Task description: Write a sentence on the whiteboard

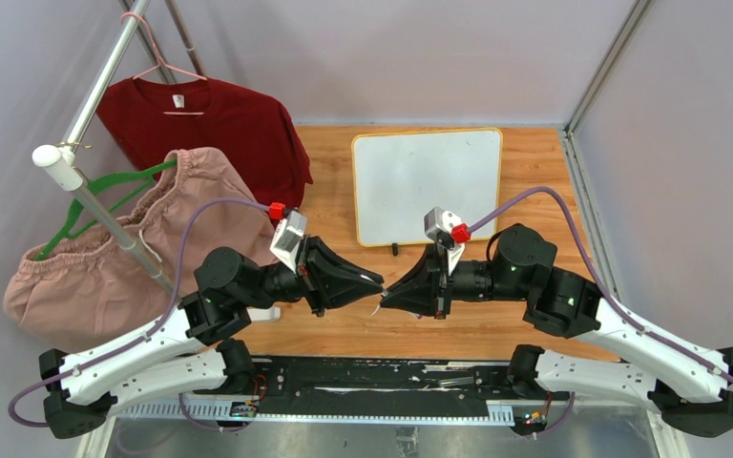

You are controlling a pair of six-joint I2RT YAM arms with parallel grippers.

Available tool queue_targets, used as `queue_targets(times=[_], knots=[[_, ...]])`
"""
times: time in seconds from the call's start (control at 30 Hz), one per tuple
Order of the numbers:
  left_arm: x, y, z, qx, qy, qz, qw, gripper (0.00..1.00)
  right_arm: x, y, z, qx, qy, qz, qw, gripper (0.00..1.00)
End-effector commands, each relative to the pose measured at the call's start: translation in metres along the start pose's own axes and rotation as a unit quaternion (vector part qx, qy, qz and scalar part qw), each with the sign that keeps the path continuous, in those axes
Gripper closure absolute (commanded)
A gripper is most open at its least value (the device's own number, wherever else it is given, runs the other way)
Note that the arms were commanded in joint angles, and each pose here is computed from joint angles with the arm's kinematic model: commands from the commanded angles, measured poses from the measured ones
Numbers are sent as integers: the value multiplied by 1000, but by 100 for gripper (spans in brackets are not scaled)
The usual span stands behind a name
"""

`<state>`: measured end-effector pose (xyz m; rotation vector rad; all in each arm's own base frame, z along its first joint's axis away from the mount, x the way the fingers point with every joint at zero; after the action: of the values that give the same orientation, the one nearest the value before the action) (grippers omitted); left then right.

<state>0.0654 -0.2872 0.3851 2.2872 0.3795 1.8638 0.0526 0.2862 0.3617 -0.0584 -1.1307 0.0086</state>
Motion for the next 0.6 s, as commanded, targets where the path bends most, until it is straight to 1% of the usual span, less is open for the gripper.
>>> queue_targets(times=[0.0, 0.03, 0.07, 0.17, 0.2, 0.23, 0.3, 0.43, 0.57], knots=[[32, 3, -2, 11, 6, -47, 999, 100, 16, -6, 11, 8, -9, -26, 1000, 85], [38, 3, -1, 16, 5, -57, 998, 100, 20, -6, 10, 3, -11, -35, 999, 67], [44, 3, 0, 24, 4, -68, 997, 100, 24, -8, 11, 1, -14, -46, 999, 56], [66, 3, 5, 47, -2, -110, 993, 100, 42, -12, 13, -6, -24, -85, 996, 30], [73, 2, 5, 51, -4, -123, 991, 100, 48, -13, 13, -8, -27, -99, 995, 24], [80, 2, 6, 56, -10, -140, 989, 100, 55, -14, 14, -9, -29, -113, 993, 20], [94, 0, 8, 68, -21, -172, 983, 100, 69, -16, 17, -7, -34, -146, 989, 18], [118, -7, 11, 76, -48, -246, 965, 100, 96, -16, 20, -2, -31, -213, 976, 17], [130, -10, 10, 64, -72, -290, 952, 100, 123, -14, 21, 2, -12, -275, 961, 18]])
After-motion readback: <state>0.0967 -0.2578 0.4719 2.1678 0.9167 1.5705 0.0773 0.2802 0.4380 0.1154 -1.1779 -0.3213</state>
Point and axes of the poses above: each gripper's point midway between its finger pads, its own y axis out along the fingers, its own z axis along the line the jaws close on, x = y × z, the point moved 1 cm from there along -y, back along the fingers, and after that the axes turned 10 degrees about y, right-handed, at the moved point
